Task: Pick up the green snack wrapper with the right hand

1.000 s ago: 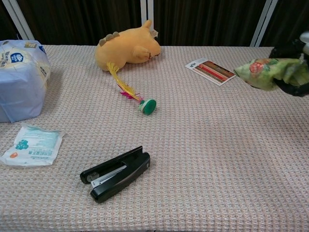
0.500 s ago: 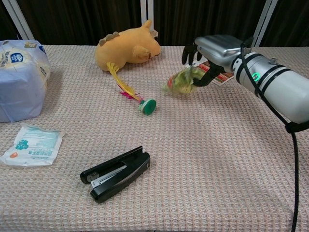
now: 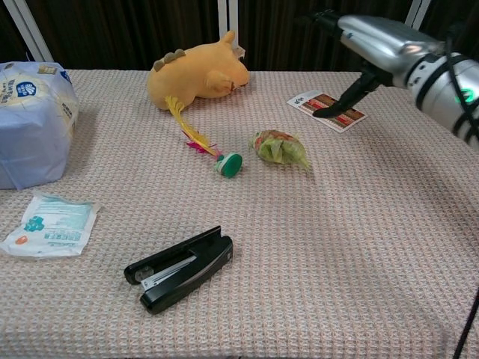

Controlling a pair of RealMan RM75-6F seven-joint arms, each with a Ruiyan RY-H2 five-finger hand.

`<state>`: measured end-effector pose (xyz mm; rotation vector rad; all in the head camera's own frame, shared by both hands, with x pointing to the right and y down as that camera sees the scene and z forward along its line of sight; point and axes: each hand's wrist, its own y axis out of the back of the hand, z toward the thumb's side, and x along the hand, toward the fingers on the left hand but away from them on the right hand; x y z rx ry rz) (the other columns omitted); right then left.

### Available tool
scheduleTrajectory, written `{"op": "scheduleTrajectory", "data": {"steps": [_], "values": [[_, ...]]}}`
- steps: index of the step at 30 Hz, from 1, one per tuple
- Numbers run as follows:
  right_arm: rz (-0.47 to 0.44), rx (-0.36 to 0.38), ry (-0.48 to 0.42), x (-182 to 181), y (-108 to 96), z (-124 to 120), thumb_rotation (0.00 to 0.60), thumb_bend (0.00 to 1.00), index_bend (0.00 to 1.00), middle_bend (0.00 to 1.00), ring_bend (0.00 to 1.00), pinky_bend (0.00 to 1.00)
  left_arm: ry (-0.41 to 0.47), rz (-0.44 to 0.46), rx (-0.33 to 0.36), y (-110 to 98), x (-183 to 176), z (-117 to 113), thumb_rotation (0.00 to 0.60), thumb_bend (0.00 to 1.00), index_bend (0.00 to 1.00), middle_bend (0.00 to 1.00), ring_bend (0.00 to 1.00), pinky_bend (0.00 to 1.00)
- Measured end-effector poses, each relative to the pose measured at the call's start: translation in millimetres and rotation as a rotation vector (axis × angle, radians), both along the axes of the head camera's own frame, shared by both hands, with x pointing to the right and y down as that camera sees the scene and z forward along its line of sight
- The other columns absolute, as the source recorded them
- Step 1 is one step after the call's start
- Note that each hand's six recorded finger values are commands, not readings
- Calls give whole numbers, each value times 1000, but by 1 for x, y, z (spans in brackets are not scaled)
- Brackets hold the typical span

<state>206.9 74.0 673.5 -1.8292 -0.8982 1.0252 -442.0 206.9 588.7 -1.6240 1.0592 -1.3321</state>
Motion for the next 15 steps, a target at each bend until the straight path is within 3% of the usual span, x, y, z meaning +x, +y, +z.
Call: {"op": "scheduleTrajectory", "data": {"steps": [4,7,12,15], "values": [[24,24,46,71,25,-33,600,0,0,0,0,0,-5,7,7,-1,3,-5,600,96,145,162,110,201],[87,14,121,135,58,-58,600,13,0,0,0,0,-10,8,11,0,5,-8,600,96,144,162,110,200],[208,-107,263,214,133,-81,600,28,0,0,0,0,-22,1,-2,2,5,-7,600,96,144,162,110,200],[251,-141,319,234,157,-83,600,28,0,0,0,0,-25,6,-14,3,6,-5,600,96,143,161,110,201]]}}
